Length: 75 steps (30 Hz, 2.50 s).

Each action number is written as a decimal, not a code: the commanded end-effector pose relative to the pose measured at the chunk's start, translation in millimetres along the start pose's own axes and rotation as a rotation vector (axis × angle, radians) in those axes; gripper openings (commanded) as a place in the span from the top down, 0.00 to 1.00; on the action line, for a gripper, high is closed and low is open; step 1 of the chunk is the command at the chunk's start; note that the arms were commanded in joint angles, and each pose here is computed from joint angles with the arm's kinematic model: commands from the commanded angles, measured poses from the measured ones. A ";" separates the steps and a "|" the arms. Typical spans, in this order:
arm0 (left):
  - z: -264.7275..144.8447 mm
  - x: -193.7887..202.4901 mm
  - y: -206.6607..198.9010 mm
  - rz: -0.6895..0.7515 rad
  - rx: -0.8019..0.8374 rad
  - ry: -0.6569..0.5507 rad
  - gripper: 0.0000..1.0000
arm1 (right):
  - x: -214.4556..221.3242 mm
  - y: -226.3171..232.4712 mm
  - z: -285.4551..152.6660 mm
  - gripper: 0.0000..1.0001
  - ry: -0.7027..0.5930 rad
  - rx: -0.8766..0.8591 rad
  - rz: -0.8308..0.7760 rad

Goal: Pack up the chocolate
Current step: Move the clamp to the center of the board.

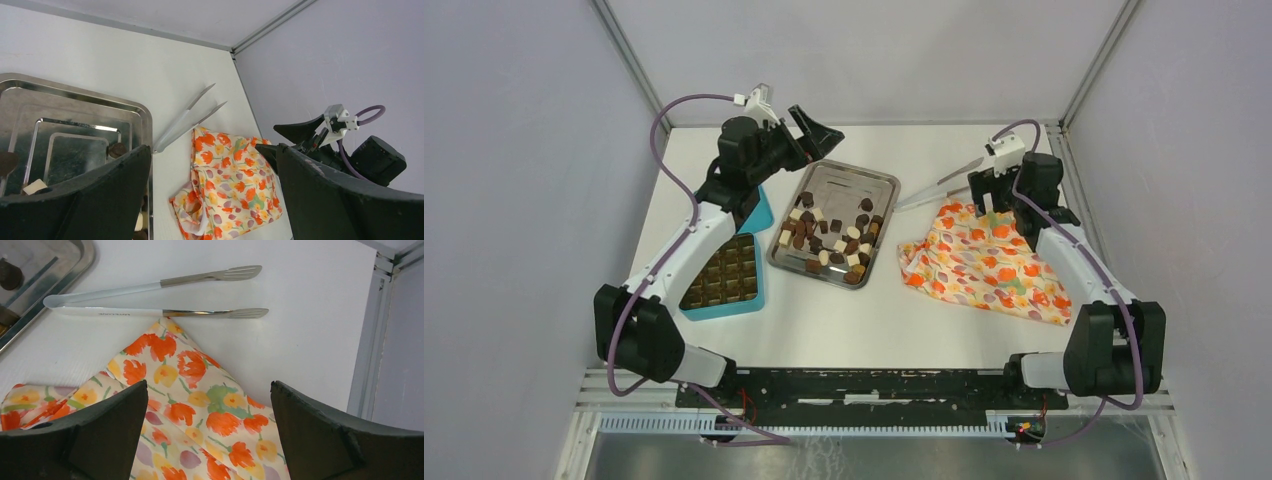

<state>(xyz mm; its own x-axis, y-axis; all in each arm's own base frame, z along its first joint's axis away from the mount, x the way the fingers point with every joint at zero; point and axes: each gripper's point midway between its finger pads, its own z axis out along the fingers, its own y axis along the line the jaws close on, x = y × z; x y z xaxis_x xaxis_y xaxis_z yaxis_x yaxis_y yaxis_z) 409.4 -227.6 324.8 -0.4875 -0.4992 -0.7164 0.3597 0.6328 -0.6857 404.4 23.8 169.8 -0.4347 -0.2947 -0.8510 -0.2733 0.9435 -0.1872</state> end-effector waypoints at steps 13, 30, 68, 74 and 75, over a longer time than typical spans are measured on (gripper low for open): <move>-2.1 -17.6 -10.3 0.044 0.021 -0.071 0.00 | 0.7 0.3 14.9 0.02 -0.038 0.010 0.128; -7.0 -9.8 -8.5 0.033 0.031 -0.063 0.00 | 28.0 -23.5 27.7 0.06 0.161 0.219 0.399; 2.4 -3.9 4.1 -0.053 -0.043 -0.026 0.02 | 31.6 -4.8 151.0 0.37 0.249 0.205 0.923; 9.9 -4.7 2.9 -0.063 -0.036 -0.016 0.02 | 34.7 -7.1 158.9 0.39 0.253 0.221 0.927; 11.2 -5.1 2.3 -0.063 -0.033 -0.014 0.03 | 35.8 -7.5 159.8 0.40 0.256 0.224 0.923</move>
<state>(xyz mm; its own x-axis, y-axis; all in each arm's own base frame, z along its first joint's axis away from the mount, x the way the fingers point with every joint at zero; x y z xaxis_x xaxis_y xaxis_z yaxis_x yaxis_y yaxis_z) 414.0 -225.1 303.8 -0.5167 -0.5133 -0.6852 0.2902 0.6480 -0.7042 513.9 35.8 58.5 -0.6144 0.5539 -0.5619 0.3985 0.8325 0.3850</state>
